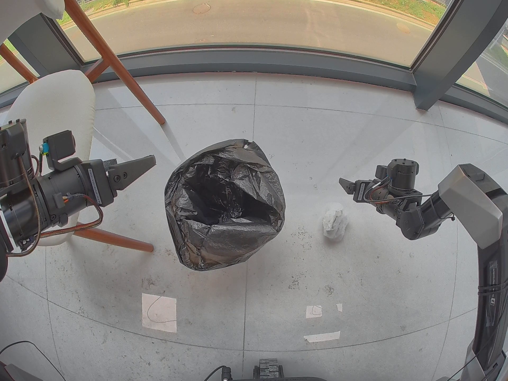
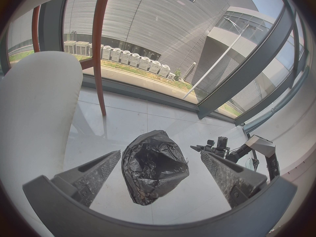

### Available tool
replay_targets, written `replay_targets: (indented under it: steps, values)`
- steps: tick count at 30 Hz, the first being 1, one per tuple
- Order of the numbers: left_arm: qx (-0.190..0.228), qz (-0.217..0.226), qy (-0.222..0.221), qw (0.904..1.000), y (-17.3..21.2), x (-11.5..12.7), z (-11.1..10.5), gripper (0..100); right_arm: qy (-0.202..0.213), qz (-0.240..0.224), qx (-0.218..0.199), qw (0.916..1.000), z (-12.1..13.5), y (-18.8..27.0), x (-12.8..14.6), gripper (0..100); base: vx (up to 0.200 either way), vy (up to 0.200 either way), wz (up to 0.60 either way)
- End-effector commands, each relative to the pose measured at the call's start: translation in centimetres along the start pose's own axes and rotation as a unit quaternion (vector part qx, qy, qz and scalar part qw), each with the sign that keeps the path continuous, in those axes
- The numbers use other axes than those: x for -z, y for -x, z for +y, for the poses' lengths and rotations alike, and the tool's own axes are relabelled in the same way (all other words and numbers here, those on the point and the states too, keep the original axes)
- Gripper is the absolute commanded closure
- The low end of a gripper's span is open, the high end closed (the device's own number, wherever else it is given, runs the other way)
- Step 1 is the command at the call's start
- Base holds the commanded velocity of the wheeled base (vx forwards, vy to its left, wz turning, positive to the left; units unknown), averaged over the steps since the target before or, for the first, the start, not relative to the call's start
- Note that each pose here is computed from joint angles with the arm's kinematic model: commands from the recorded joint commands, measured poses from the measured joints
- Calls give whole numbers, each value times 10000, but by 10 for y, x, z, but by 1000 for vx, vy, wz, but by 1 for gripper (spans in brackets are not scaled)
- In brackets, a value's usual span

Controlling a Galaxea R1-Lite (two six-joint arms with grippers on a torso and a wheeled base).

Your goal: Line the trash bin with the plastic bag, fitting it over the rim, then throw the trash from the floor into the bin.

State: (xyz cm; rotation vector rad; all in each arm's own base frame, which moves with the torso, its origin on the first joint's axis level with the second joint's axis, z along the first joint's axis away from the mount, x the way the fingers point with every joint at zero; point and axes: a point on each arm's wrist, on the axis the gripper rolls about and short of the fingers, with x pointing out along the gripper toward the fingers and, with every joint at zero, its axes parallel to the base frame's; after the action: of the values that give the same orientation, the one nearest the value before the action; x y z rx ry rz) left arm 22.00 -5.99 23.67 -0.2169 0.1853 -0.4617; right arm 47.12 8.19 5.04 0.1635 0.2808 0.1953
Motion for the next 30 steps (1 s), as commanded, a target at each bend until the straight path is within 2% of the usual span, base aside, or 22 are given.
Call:
replay_targets:
  steps: [1,6,9,15,20,30]
  values:
    - [37,-34,180,9998,5,0,-3,0,-1,48,9,10000,-1,-13,7,0,-200,0,0]
    - [324,-37,481,9983,3,2,-14,0,-9,24,12,10000,-2,-18,7,0,-200,0,0]
    - [358,-117,568,9977,2,0,-15,0,-7,26,5,10000,-1,-18,8,0,-200,0,0]
    - [375,-308,546,9973,1,-6,-16,0,10,-12,-2,10000,-1,-21,6,0,-200,0,0]
    - [404,-541,232,9974,0,-15,-17,0,90,-76,-36,9999,1,-32,11,0,0,0,0]
    - [203,-406,-4,9990,-4,-7,-12,0,259,46,-240,9994,20,-55,30,0,0,0,0]
